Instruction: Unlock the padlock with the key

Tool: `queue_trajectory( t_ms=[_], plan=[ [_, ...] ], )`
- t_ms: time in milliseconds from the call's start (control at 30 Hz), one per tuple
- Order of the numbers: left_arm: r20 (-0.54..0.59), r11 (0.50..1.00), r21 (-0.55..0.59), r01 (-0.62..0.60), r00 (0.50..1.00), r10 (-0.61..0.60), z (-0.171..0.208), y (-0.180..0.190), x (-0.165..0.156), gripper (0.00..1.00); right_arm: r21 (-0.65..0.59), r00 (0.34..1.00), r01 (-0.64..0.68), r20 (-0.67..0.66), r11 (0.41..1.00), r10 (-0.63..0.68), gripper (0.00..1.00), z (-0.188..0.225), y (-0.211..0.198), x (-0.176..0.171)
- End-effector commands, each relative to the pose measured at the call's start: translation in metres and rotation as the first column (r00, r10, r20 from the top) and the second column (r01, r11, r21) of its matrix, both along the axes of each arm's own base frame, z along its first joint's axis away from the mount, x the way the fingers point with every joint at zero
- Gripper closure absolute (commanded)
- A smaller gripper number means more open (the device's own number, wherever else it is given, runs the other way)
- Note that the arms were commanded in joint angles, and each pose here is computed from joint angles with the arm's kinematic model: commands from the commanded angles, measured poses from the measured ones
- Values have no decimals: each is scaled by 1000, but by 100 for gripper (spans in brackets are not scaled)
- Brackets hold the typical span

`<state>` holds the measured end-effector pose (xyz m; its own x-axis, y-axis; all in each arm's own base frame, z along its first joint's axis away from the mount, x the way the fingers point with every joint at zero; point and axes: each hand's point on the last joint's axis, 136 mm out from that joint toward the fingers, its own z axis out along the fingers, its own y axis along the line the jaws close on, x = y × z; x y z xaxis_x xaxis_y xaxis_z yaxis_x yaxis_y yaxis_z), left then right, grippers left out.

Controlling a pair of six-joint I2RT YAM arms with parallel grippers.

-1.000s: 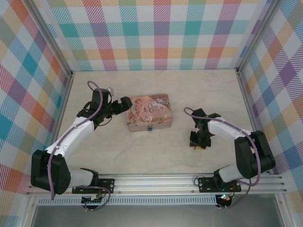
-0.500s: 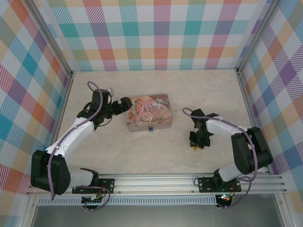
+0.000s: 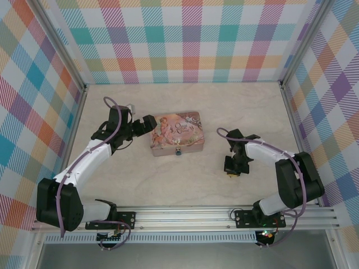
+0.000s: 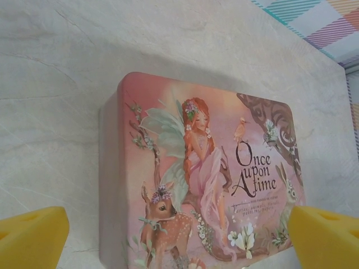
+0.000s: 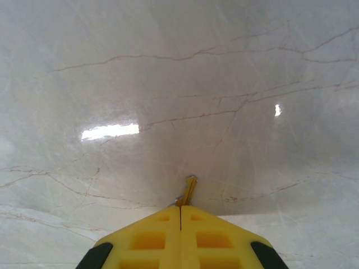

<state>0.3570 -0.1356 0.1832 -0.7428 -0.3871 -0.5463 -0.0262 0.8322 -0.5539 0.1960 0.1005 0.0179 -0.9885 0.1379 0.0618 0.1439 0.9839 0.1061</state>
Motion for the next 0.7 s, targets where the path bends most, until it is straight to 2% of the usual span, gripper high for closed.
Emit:
queue_trajectory(
  t_ms=[0,167,267,433,567,667],
  plan=[
    [41,998,-54,27,999,-24,25,-6,-2,0,51,995,-51,90,997,46,100,17,7,11],
    [29,980,-189,58,998,-54,36,-24,-4,0,124,955,-151,274,981,113,100,53,23,34],
    [9,953,-295,70,997,-70,42,-37,-3,0,159,904,-226,401,961,146,100,81,34,51],
    [-31,873,-483,64,995,-91,53,-69,2,3,192,790,-360,584,913,189,100,135,57,76],
    [-107,801,-599,10,990,-93,51,-95,7,7,210,685,-453,704,867,188,100,179,78,99],
    [-180,743,-667,-48,979,-99,47,-112,12,16,218,610,-517,772,828,178,100,208,96,115]
  ],
)
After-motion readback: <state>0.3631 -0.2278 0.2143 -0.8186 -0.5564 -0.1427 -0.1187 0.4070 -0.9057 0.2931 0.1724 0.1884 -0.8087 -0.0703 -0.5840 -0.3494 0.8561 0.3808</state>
